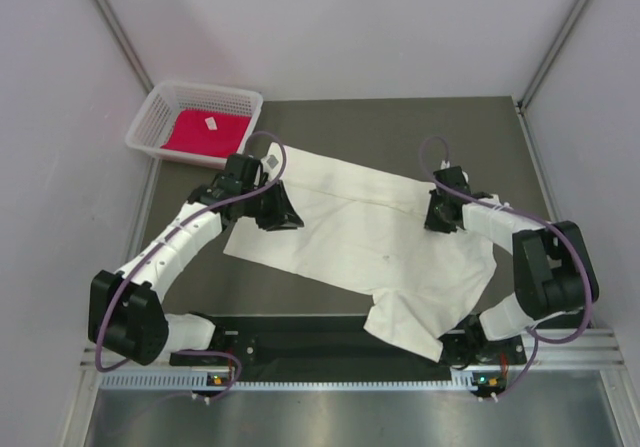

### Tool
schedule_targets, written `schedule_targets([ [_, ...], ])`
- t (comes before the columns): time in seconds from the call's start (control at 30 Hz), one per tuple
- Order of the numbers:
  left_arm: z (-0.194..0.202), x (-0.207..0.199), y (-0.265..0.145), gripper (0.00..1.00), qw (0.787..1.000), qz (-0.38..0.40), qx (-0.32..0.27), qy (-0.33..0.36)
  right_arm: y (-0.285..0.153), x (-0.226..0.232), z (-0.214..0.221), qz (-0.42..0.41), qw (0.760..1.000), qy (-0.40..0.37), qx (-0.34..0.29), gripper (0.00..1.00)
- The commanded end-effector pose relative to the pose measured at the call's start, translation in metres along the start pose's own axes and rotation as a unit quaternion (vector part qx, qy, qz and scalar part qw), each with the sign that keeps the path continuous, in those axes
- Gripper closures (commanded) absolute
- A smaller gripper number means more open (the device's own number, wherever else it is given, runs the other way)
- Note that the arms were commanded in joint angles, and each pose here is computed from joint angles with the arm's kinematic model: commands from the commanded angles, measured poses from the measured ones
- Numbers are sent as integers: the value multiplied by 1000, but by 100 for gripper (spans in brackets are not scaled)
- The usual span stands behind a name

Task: Fold and stack the t-shirts
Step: Fold the tshirt

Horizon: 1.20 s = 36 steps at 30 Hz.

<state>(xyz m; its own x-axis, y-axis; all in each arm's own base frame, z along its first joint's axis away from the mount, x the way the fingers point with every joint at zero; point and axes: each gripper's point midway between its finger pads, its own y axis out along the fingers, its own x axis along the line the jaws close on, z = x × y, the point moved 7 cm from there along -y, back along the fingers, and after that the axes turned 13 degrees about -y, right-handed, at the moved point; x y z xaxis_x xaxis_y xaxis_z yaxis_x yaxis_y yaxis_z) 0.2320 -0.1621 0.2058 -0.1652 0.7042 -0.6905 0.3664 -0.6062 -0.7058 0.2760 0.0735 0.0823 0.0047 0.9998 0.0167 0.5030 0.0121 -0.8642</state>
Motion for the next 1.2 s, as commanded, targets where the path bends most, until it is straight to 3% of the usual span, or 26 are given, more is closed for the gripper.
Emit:
schedule_targets([
  [0.0, -4, -7, -3, 72, 1000, 16, -10, 9, 0, 0, -28, -3, 999, 7, -44, 80],
  [0.6, -10, -9, 6, 72, 1000, 15, 4, 6, 16, 0, -47, -1, 999, 18, -42, 76],
  [0.7, -11, -9, 6, 72, 1000, 15, 4, 6, 17, 1, -45, -2, 999, 20, -38, 80],
  [0.9, -12, -9, 8, 72, 1000, 17, 6, 5, 11, 0, -42, -6, 999, 15, -44, 100],
  [1.17, -10, -6, 11, 72, 1000, 18, 10, 2, -18, 7, -26, -47, 997, 56, -25, 100],
])
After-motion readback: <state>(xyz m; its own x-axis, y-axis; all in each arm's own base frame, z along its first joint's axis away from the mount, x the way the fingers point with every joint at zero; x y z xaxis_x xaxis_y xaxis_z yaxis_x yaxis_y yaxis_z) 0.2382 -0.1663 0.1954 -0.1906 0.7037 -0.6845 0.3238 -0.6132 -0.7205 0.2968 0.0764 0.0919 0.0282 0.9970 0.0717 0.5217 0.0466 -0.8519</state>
